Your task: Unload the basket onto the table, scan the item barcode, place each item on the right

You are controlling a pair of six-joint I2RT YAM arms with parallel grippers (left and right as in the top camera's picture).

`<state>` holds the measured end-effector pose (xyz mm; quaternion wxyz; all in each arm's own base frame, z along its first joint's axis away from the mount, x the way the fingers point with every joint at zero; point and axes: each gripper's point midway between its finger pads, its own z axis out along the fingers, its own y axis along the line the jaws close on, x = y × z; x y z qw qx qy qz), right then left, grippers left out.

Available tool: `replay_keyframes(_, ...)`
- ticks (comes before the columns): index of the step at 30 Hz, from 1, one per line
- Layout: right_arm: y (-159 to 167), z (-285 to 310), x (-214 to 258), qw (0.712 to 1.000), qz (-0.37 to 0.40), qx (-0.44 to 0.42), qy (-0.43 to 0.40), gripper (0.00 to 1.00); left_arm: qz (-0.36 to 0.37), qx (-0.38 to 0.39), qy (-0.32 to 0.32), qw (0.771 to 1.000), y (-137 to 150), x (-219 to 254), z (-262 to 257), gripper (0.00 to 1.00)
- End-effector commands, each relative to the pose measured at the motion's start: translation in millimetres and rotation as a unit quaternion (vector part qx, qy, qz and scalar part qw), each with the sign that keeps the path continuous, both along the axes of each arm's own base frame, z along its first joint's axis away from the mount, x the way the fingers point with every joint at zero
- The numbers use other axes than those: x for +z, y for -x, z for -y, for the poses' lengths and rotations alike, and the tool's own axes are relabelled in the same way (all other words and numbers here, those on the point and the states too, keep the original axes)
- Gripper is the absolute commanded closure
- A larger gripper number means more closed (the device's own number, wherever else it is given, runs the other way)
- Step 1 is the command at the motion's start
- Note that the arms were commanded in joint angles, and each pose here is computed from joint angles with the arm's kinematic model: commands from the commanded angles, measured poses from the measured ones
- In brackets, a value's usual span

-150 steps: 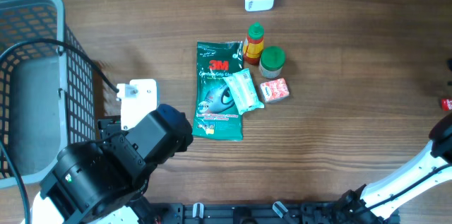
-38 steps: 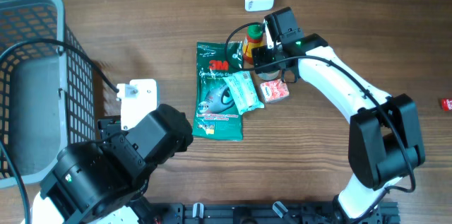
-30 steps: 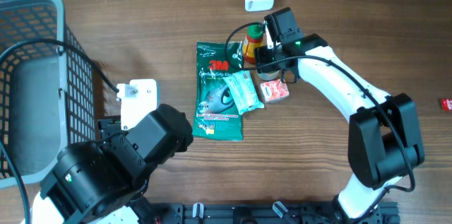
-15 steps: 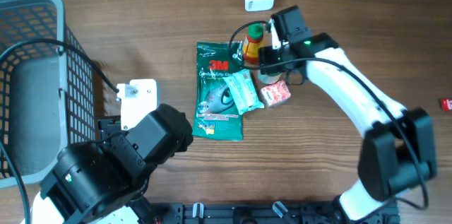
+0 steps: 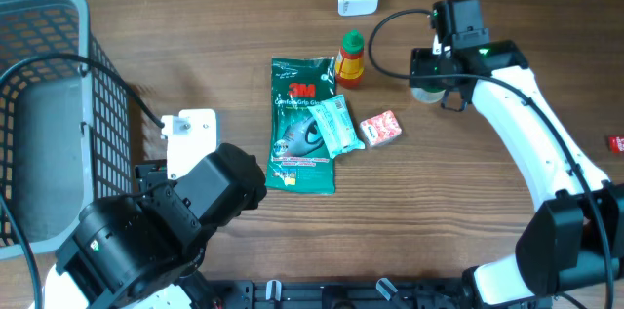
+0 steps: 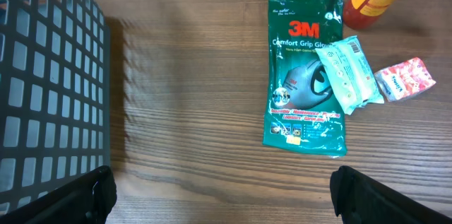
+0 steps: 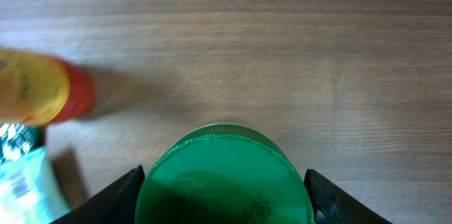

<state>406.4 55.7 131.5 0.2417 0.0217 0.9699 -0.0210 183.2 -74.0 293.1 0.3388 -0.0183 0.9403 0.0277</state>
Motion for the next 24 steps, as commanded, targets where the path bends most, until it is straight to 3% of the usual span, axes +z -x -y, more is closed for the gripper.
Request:
replay_keyframes(1, -6.9, 14.9, -18.7, 0.999, -0.012, -0.035, 0.009, 0.29, 0.006, 0.01, 0.002, 1.0, -1.2, 0.8, -1.4, 0.0)
replay_keyframes(11, -12.2, 13.3, -69.4, 0.996, -0.057, -0.07, -0.005, 0.28, 0.006, 0.01, 0.002, 1.0, -1.2, 0.8, -1.4, 0.0)
replay_keyframes(13, -13.4, 13.1, -68.9, 0.996, -0.055, -0.07, -0.006, 0.2, 0.006, 0.01, 0.002, 1.0, -1.2, 0.8, -1.4, 0.0)
replay_keyframes(15, -17.7, 11.7, -63.6, 0.996, -0.046, -0.07, -0.01, 0.14, 0.007, 0.01, 0.002, 1.0, -1.2, 0.9, -1.5, 0.0)
replay_keyframes(16, -20.6, 8.3, -55.9, 0.997, -0.042, -0.067, -0.019, 0.0, 0.006, 0.01, 0.002, 1.0, -1.2, 0.8, -1.4, 0.0)
replay_keyframes(24, -38.5, -22.0, 21.6, 0.968, 0.01, -0.173, -0.183, 0.0, 0.006, 0.01, 0.002, 1.0, -1.2, 0.8, -1.4, 0.0)
